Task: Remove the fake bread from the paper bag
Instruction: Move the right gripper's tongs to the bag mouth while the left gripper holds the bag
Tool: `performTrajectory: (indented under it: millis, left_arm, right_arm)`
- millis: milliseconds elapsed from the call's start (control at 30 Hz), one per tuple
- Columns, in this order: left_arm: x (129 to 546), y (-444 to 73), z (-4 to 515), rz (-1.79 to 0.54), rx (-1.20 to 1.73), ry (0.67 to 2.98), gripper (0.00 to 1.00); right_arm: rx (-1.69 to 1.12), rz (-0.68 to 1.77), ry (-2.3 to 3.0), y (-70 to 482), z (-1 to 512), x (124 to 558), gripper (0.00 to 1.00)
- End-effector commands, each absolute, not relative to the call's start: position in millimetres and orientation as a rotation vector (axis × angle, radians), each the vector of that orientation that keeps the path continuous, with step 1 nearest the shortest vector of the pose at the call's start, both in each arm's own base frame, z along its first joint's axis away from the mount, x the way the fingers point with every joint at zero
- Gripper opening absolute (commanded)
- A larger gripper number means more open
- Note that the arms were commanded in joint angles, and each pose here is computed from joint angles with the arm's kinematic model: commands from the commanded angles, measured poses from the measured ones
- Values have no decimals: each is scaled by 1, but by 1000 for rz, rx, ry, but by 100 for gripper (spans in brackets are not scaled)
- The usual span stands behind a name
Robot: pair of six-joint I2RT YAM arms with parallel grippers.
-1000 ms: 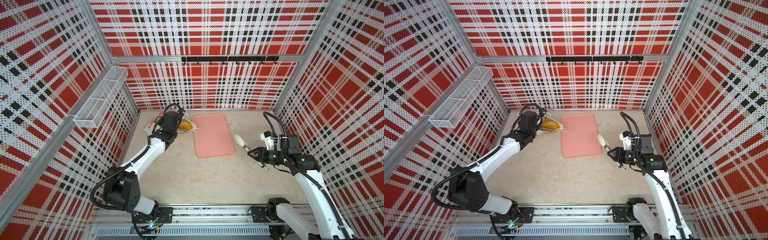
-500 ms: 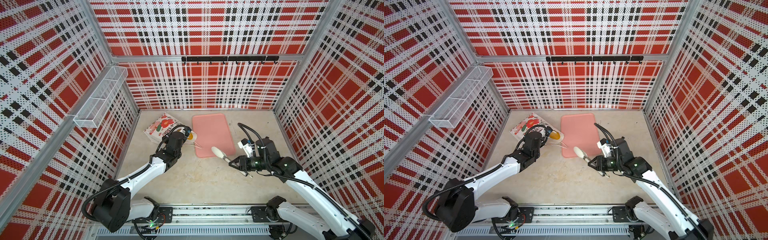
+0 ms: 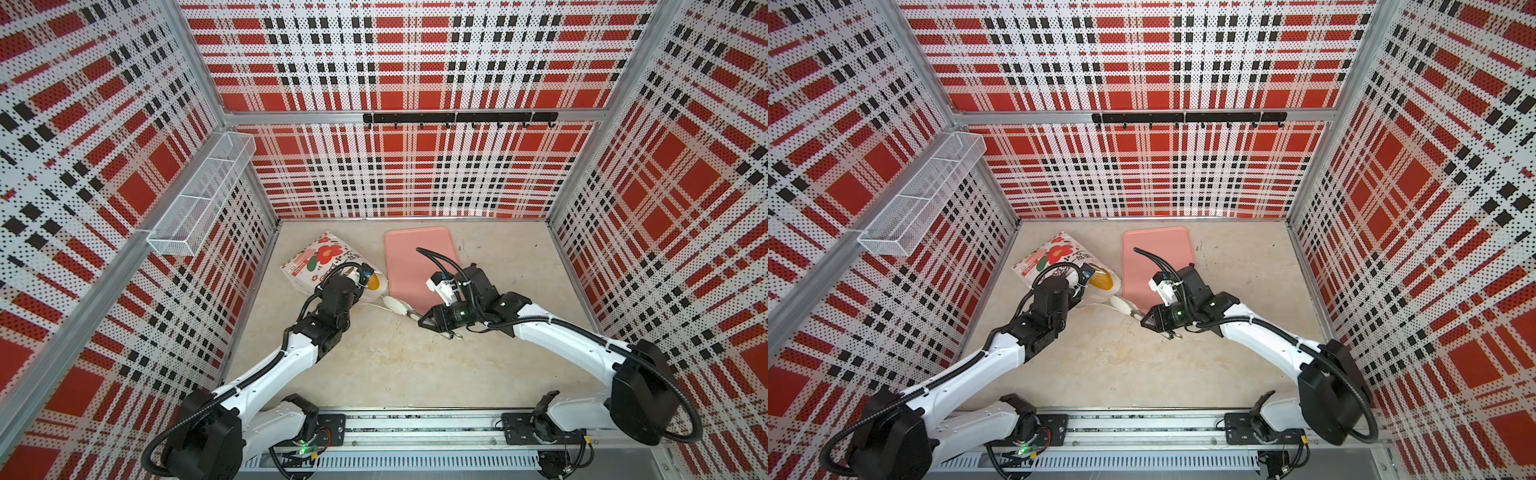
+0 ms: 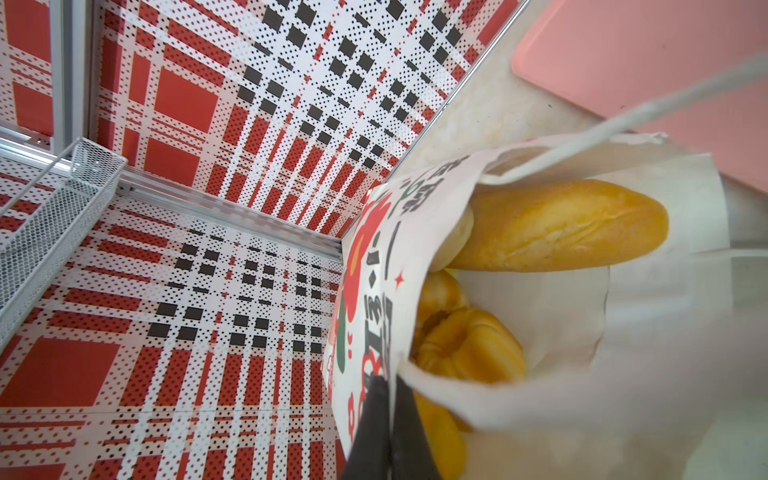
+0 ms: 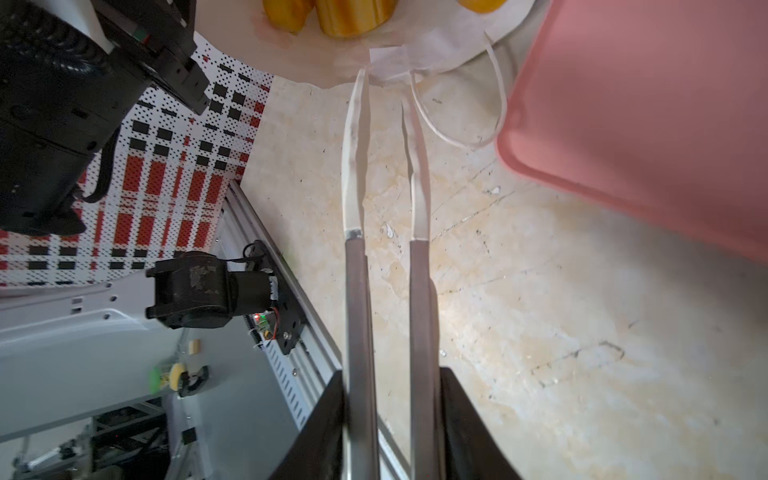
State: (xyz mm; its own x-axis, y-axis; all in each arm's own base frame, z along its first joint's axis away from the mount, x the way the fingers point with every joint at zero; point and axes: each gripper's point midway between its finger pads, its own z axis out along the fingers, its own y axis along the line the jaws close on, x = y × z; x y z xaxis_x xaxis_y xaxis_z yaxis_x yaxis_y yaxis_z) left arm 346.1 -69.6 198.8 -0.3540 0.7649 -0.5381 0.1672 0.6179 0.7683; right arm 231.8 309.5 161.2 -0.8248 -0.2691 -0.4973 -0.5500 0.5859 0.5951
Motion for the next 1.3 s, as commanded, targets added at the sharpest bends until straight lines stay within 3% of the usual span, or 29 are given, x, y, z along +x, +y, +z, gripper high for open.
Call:
performTrajectory:
  millis: [0,667,1267]
  left_arm:
    - [347,-82,195,664,746,1879,0]
    - [351,-85,173,649,740,1955,0]
    - [349,-92,166,621,784,1954,0]
  right_arm:
    - [-855,1029,2210,332,188,257,37]
    - [-876,878,2197,374,141,328,38]
    - [-945,742,2260,377,110,348,47]
